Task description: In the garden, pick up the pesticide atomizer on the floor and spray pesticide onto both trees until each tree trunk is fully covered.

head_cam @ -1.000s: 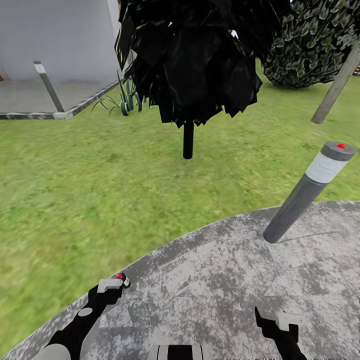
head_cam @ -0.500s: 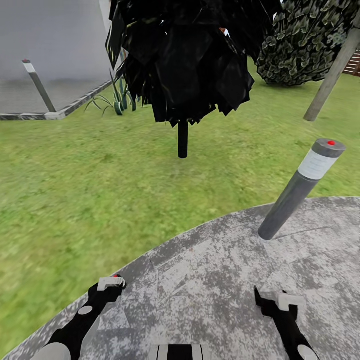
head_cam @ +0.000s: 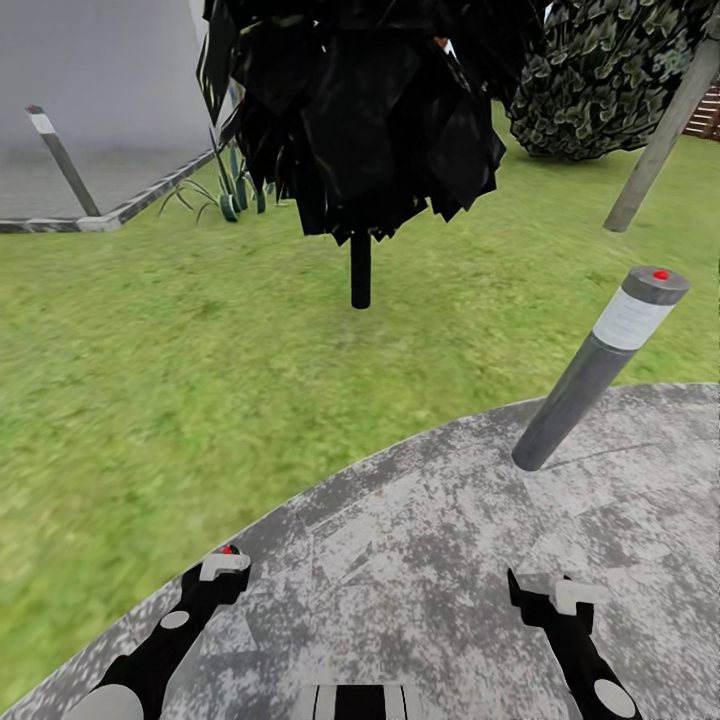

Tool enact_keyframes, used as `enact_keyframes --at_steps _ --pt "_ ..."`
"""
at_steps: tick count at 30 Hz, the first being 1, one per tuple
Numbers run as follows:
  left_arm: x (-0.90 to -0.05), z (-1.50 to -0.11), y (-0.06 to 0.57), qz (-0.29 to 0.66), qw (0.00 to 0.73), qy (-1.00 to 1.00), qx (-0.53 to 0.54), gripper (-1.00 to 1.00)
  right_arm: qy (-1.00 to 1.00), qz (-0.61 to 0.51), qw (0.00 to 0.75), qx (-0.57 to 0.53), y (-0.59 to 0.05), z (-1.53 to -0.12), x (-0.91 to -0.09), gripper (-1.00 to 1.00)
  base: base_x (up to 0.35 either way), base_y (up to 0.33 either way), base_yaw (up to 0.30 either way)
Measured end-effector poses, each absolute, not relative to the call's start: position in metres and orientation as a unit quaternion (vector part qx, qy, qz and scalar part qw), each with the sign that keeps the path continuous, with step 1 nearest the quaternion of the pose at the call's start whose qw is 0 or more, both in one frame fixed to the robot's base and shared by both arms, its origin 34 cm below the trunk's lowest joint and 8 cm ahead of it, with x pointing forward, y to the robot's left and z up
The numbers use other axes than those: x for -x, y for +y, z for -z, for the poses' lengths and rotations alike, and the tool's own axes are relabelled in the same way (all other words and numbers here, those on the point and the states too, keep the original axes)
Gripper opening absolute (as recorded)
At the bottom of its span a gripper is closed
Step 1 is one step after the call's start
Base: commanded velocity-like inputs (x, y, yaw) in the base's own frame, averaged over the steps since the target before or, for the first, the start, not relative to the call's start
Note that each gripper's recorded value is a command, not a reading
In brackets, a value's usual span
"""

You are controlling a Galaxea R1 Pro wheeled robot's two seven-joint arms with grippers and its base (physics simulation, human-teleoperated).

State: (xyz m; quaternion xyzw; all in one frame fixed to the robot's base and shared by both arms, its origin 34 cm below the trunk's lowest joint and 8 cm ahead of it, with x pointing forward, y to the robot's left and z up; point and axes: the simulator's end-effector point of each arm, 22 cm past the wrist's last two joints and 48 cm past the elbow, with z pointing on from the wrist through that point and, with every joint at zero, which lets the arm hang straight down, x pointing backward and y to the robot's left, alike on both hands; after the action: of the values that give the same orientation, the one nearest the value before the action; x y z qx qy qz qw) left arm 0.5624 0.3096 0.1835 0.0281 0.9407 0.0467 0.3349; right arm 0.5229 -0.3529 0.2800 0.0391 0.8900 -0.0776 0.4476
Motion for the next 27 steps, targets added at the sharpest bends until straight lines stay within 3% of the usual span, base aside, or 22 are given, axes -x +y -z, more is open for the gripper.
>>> enact_keyframes --at_steps 12,27 --pt "-0.569 -0.185 0.314 -0.05 0.367 0.928 -0.025 1.0 0.895 0.078 0.437 -0.038 -0.353 -0.269 -0.517 1.0 0.0 0.0 -0.006" --pt "-0.552 -0.157 0.314 -0.049 0.347 0.936 -0.025 1.0 0.909 0.079 0.408 -0.035 -0.353 -0.241 -0.501 1.0 0.0 0.0 0.0"
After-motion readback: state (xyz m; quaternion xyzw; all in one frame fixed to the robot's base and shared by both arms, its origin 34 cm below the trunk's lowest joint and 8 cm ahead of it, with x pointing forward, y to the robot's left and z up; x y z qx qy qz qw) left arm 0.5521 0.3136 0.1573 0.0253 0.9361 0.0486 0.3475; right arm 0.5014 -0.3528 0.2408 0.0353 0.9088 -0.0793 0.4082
